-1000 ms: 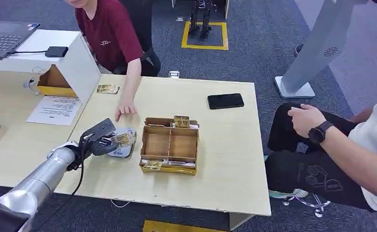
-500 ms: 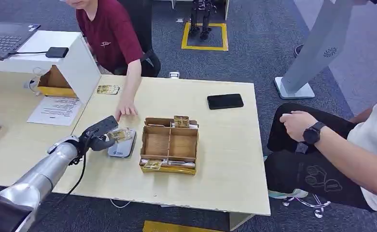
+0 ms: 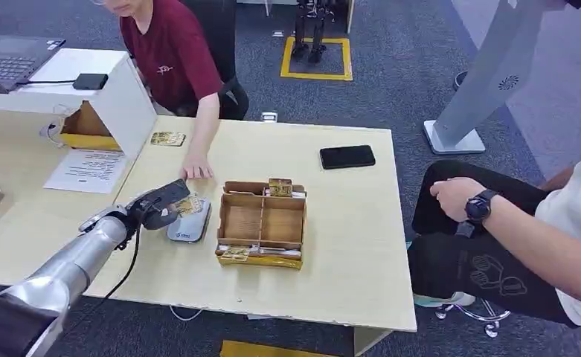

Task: Pass the card to the sensor for recognition and then transmit it.

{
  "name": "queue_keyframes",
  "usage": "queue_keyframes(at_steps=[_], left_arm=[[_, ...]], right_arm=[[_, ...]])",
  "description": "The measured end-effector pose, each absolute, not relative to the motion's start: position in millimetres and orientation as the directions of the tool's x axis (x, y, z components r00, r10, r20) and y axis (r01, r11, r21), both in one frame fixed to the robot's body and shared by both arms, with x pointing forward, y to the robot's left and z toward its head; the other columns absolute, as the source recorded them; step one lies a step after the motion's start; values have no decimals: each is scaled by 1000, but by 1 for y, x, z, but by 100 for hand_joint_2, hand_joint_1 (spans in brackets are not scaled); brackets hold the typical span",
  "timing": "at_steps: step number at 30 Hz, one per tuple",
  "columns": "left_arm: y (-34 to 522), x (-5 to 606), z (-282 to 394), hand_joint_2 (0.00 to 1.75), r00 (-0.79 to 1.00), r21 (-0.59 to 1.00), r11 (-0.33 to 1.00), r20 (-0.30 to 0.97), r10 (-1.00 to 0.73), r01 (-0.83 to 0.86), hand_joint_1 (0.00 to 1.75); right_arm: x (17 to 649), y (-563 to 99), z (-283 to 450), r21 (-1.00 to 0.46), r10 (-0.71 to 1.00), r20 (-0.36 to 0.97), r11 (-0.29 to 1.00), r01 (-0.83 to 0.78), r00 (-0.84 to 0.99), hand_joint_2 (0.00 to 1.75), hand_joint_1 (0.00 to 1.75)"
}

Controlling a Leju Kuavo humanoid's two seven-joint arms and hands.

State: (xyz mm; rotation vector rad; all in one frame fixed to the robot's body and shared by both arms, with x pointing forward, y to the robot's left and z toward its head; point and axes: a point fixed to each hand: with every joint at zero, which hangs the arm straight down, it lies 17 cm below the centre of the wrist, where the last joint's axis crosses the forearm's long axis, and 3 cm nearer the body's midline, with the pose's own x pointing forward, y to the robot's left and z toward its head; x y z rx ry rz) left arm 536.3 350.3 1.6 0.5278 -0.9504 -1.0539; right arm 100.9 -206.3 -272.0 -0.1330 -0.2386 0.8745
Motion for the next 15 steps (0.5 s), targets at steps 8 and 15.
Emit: queue_keyframes(at_steps=[8, 15], left_arm=[[350, 536, -3, 175, 166, 785, 374, 337, -927, 495, 175], [349, 534, -9, 175, 171, 798, 340, 294, -940, 498, 175]], right_arm=[[101, -206, -272, -212, 777, 155, 630, -747, 611, 0, 0], [103, -205, -271, -211, 782, 156, 624, -753, 604, 0, 0]])
